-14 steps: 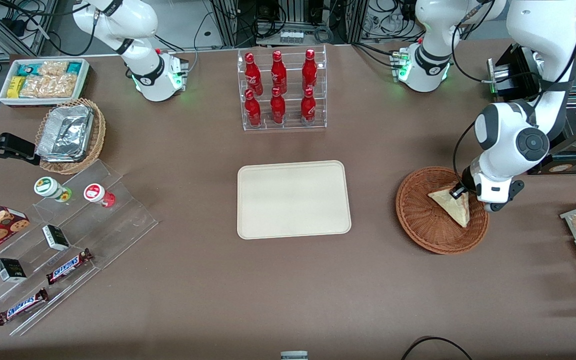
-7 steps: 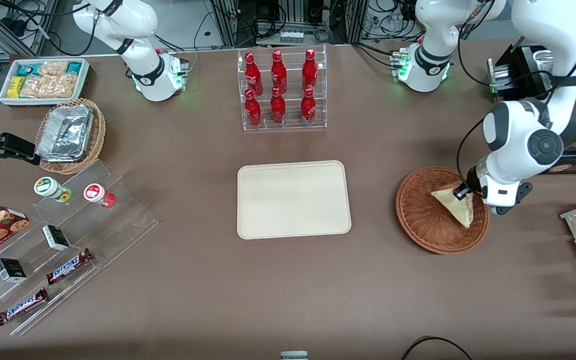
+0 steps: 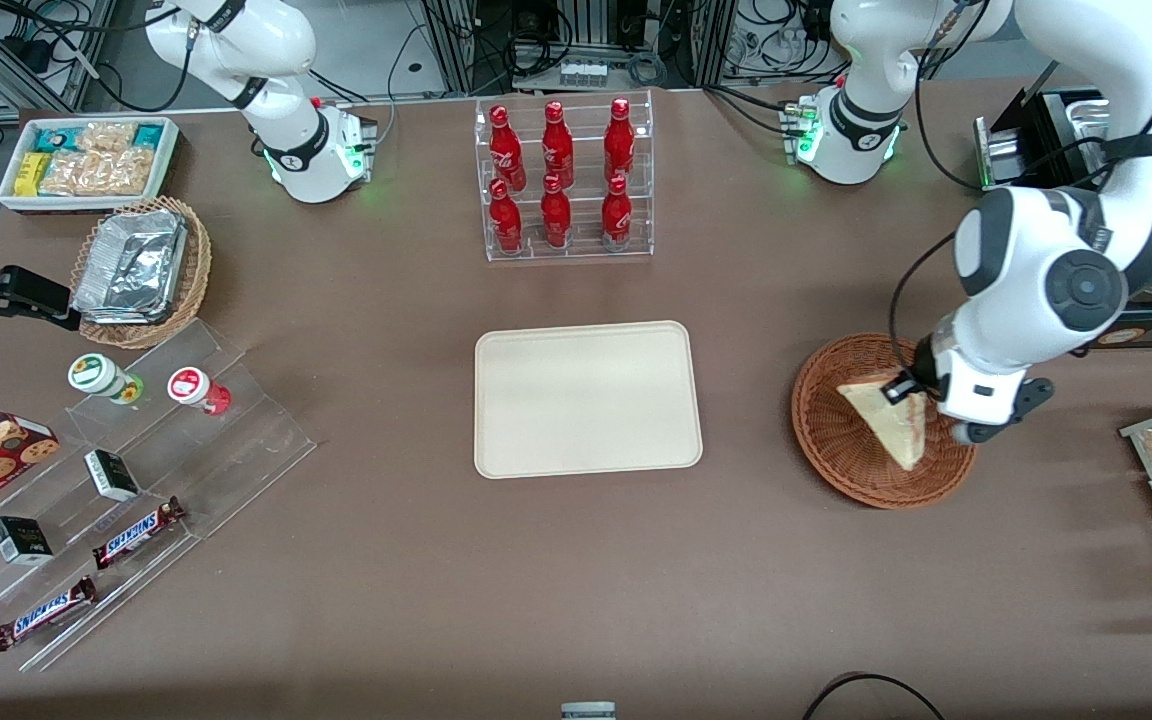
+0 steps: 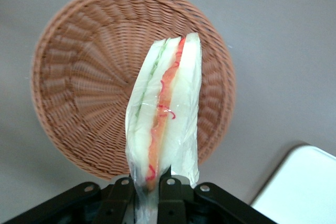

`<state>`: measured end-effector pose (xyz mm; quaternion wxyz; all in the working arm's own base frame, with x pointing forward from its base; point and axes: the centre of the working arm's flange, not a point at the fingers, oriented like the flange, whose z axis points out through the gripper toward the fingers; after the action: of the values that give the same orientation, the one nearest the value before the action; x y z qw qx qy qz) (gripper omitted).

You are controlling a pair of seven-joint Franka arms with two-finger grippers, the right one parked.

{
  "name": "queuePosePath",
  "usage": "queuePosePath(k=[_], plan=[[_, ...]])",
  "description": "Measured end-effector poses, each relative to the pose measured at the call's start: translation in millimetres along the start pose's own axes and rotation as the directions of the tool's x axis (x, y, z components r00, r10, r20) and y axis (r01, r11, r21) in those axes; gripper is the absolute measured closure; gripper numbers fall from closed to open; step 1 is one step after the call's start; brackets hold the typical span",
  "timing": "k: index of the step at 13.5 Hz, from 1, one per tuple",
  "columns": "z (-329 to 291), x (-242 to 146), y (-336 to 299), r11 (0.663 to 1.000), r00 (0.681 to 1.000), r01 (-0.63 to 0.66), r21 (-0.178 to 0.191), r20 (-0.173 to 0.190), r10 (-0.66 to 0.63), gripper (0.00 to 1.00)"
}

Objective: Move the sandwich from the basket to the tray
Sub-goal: 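Lift the sandwich out of the basket and carry it toward the cream tray, then lower the sandwich upright onto the center of the cream tray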

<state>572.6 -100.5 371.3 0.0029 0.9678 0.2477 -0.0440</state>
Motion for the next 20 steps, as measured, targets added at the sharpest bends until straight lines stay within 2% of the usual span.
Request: queuePosePath(k=[4, 8, 11, 14, 15, 17, 20], plan=[[9, -38, 71, 0.995, 0.995, -0.096, 0.007, -0.003, 0.096, 0.85], [21, -79, 142, 0.985, 0.986, -0.158, 0.069, -0.041, 0.161, 0.85], [28, -108, 197, 0.976, 0.981, -0.187, 0.109, -0.032, 0.191, 0.85], [39, -134, 238, 0.965, 0.971, -0.231, 0.121, -0.032, 0.236, 0.85], [44, -144, 251, 0.963, 0.969, -0.238, 0.127, -0.042, 0.245, 0.85], [60, -168, 275, 0.956, 0.966, -0.235, 0.174, -0.071, 0.25, 0.85], [86, -210, 304, 0.942, 0.961, -0.249, 0.227, -0.068, 0.27, 0.85]])
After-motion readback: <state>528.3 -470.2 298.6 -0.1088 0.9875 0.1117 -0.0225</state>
